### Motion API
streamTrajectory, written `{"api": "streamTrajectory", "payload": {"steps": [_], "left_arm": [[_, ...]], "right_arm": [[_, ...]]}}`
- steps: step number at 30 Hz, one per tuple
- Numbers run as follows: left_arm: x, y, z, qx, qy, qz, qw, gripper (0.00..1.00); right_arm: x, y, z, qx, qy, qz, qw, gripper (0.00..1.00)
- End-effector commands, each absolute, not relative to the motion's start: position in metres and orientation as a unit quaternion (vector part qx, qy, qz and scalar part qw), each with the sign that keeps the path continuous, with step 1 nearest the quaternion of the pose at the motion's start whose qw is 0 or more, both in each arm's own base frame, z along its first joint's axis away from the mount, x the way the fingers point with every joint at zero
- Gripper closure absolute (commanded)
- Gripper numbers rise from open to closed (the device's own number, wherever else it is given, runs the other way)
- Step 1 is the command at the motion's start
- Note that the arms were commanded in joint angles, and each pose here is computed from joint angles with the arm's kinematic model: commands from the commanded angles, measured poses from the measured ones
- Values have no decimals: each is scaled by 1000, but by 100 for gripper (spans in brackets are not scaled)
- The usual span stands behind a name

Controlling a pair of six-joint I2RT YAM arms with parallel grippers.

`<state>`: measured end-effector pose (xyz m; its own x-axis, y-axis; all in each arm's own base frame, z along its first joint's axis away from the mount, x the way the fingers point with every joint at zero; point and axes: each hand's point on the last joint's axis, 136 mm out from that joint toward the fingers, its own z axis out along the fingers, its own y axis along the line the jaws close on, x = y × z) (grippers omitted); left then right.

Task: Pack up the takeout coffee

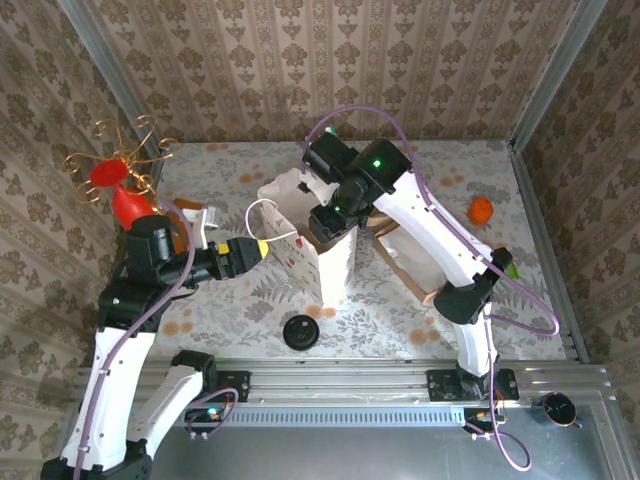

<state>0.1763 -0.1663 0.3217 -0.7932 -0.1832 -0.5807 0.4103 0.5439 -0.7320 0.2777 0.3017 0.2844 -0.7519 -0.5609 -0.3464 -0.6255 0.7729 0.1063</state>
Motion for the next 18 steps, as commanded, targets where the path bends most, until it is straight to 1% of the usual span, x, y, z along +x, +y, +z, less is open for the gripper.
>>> {"api": "streamTrajectory", "payload": {"steps": [1,18], "left_arm": [[175,-167,329,73,812,-482,321,9],[176,-167,329,70,811,-484,320,9]], "right_arm": [[271,294,278,-326,932,86,133,59],[270,290,279,-326,932,81,132,59]]}}
